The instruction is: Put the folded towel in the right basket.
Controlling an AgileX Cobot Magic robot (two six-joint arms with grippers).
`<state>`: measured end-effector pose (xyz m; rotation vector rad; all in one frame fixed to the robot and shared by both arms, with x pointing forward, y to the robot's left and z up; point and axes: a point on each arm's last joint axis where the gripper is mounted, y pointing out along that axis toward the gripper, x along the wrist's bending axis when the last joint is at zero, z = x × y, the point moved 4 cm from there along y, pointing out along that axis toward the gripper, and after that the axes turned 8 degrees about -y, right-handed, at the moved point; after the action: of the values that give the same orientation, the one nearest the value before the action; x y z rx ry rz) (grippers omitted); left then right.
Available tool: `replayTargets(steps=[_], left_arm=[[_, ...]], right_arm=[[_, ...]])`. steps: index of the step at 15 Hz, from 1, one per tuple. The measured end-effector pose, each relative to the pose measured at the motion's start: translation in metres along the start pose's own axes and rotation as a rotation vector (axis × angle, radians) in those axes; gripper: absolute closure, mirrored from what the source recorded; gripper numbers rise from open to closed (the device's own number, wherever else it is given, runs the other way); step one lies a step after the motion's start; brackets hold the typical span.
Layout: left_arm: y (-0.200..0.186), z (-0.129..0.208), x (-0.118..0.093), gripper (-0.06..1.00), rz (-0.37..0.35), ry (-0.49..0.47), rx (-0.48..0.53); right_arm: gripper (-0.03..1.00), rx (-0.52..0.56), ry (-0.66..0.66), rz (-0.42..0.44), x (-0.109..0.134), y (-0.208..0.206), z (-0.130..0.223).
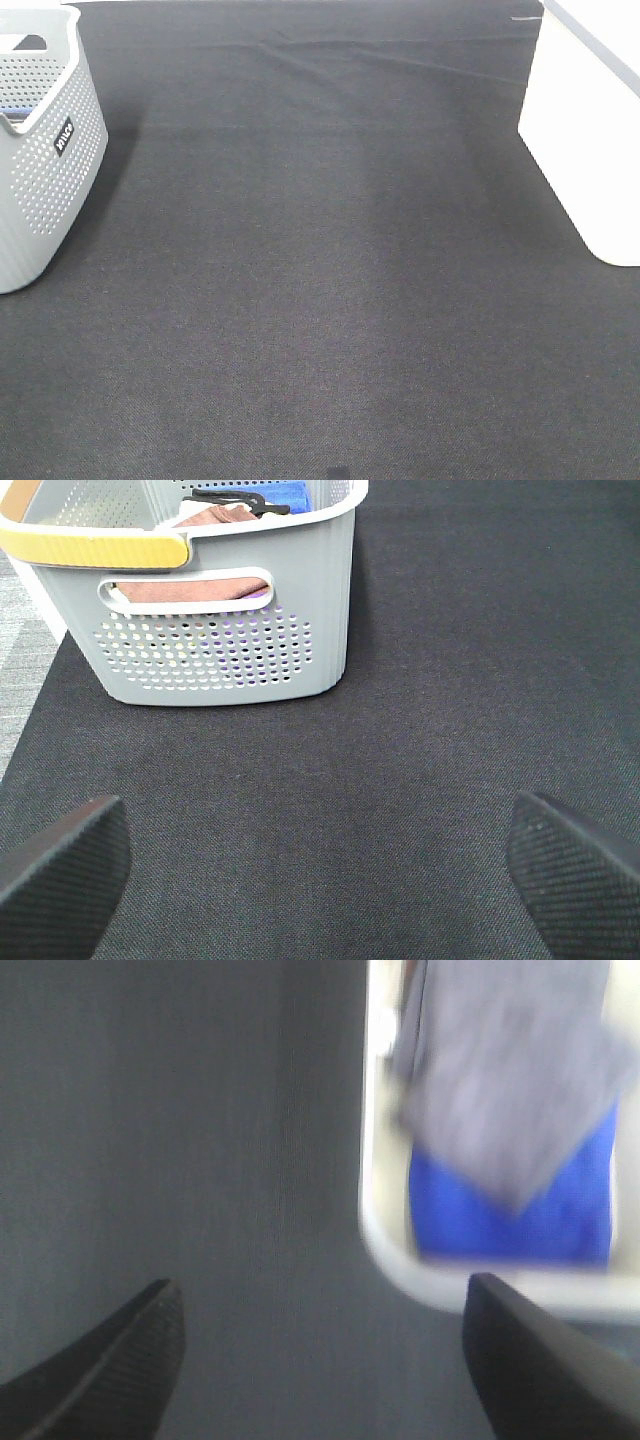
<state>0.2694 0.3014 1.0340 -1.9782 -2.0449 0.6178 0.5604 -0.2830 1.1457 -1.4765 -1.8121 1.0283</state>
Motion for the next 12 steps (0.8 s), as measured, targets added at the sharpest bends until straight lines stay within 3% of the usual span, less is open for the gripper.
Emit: replayTargets(steps=[6,9,12], left_arm=[[0.0,0.0,0.0,-0.03,0.0,0.0,0.0],[0.0,0.0,0.0,-0.03,0.0,0.0,0.0],[0.0,0.0,0.0,-0.03,0.0,0.0,0.0]], right_arm=[[0.24,0.216,0.049,-0.021,0.028,0.007,0.157],[0.24,0.231,0.079,0.012,0.037,0.006,0.226],[0.24,0.173,0.067,0.039,0.041,-0.001,0.254]])
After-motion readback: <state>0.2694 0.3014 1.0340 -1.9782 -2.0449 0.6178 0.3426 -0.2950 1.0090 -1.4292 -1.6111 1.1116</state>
